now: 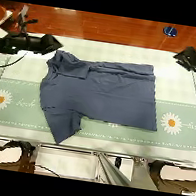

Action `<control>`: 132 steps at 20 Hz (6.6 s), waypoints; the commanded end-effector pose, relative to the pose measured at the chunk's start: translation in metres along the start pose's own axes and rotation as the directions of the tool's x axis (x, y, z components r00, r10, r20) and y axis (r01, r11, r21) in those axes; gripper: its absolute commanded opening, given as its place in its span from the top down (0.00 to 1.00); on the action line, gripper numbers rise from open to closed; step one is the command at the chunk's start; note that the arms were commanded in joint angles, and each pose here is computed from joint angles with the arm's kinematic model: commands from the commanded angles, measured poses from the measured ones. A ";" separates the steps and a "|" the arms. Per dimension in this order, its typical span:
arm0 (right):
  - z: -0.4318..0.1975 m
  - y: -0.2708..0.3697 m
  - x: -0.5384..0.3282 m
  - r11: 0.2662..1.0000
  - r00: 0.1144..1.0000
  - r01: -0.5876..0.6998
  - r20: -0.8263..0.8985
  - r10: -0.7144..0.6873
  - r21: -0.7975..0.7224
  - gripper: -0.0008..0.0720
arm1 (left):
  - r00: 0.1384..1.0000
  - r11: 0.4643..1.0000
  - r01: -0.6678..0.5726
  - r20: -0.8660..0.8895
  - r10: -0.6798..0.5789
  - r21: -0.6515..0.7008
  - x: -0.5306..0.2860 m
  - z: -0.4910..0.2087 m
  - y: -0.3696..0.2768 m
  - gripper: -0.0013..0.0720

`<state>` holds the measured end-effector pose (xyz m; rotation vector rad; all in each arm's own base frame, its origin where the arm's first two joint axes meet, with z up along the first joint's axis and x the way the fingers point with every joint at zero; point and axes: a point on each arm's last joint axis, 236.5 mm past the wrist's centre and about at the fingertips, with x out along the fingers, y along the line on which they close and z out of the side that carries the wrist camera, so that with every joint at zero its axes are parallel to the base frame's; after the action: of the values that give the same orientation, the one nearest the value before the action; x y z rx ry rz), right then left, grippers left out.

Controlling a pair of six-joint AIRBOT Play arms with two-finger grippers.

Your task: Fold the shirts.

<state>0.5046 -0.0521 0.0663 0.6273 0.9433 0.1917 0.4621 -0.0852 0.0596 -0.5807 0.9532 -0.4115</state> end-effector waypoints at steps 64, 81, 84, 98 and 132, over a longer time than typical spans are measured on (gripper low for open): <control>-0.330 -0.047 0.016 0.972 0.783 0.142 -0.623 0.006 0.188 0.95 | 0.964 0.918 -0.116 -0.266 0.011 -0.380 -0.023 -0.259 0.108 0.96; -0.006 0.270 -0.360 0.792 0.702 0.285 0.680 0.211 -0.540 0.94 | 0.470 0.845 -0.218 0.811 -0.348 0.489 -0.410 0.051 -0.268 0.96; -0.045 0.278 -0.397 0.766 0.673 0.343 0.711 0.203 -0.543 0.94 | 0.386 0.786 -0.406 0.867 -0.315 0.467 -0.458 0.010 -0.300 0.96; -0.104 0.211 -0.322 0.828 0.868 0.273 0.496 0.008 -0.490 0.94 | 0.538 0.881 -0.459 0.825 0.175 0.112 -0.392 -0.008 -0.153 0.96; -0.053 0.000 0.078 0.985 0.925 0.010 -0.373 -0.074 -0.170 0.94 | 0.953 0.981 -0.181 -0.235 0.193 0.072 0.046 0.004 0.085 0.96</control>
<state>0.5360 0.0033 -0.0040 0.4460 1.1959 0.3119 0.5383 -0.0483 0.0042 -0.4827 1.0258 -0.2766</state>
